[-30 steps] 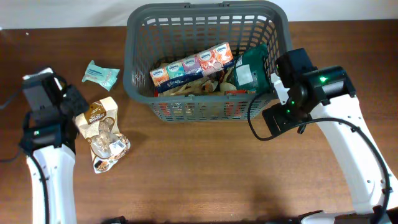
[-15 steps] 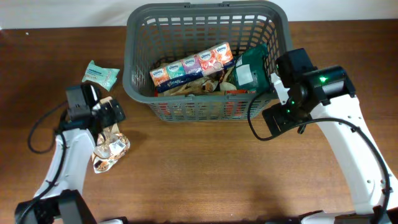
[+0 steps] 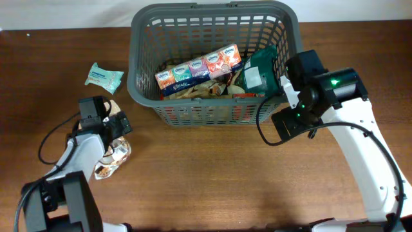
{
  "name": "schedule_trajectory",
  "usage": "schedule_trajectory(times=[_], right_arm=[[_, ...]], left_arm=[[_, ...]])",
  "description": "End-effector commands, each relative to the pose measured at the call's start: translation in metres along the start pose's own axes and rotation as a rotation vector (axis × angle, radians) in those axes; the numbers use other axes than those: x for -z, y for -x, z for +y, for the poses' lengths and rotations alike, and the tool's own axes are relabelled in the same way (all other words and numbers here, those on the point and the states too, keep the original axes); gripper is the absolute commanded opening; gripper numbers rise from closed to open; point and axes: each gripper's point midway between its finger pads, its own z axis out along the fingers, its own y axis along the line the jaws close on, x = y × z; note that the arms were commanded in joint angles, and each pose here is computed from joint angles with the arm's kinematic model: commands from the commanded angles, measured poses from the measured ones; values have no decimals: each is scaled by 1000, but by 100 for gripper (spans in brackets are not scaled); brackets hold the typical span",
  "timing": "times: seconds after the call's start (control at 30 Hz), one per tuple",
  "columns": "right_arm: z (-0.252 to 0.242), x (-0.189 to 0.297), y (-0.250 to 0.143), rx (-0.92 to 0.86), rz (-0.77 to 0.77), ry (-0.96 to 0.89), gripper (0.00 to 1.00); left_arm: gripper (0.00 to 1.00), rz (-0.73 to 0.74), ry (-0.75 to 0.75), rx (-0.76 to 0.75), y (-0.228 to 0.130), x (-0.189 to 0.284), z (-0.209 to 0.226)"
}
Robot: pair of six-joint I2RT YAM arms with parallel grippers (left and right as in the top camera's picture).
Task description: Pack container
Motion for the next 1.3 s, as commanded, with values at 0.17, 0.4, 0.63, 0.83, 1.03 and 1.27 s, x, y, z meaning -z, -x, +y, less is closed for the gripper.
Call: schedule_trajectory(times=[0.17, 0.4, 0.63, 0.83, 1.03, 1.27], right_arm=[[-6, -13, -9, -37, 76, -24, 99], [-6, -13, -9, -37, 76, -24, 99], [-6, -13, -9, -37, 76, -24, 99], [-6, -13, -9, -37, 76, -24, 99], [-6, -13, -9, -37, 76, -24, 99], [-6, -13, -9, -37, 76, -24, 99]], left_arm=[[99, 126, 25, -3, -37, -30, 4], [100, 224, 47, -16, -66, -51, 7], [82, 274, 56, -23, -77, -65, 7], [64, 306, 74, -30, -87, -73, 10], [45, 331, 79, -33, -94, -79, 11], [2, 337, 77, -34, -94, -78, 11]])
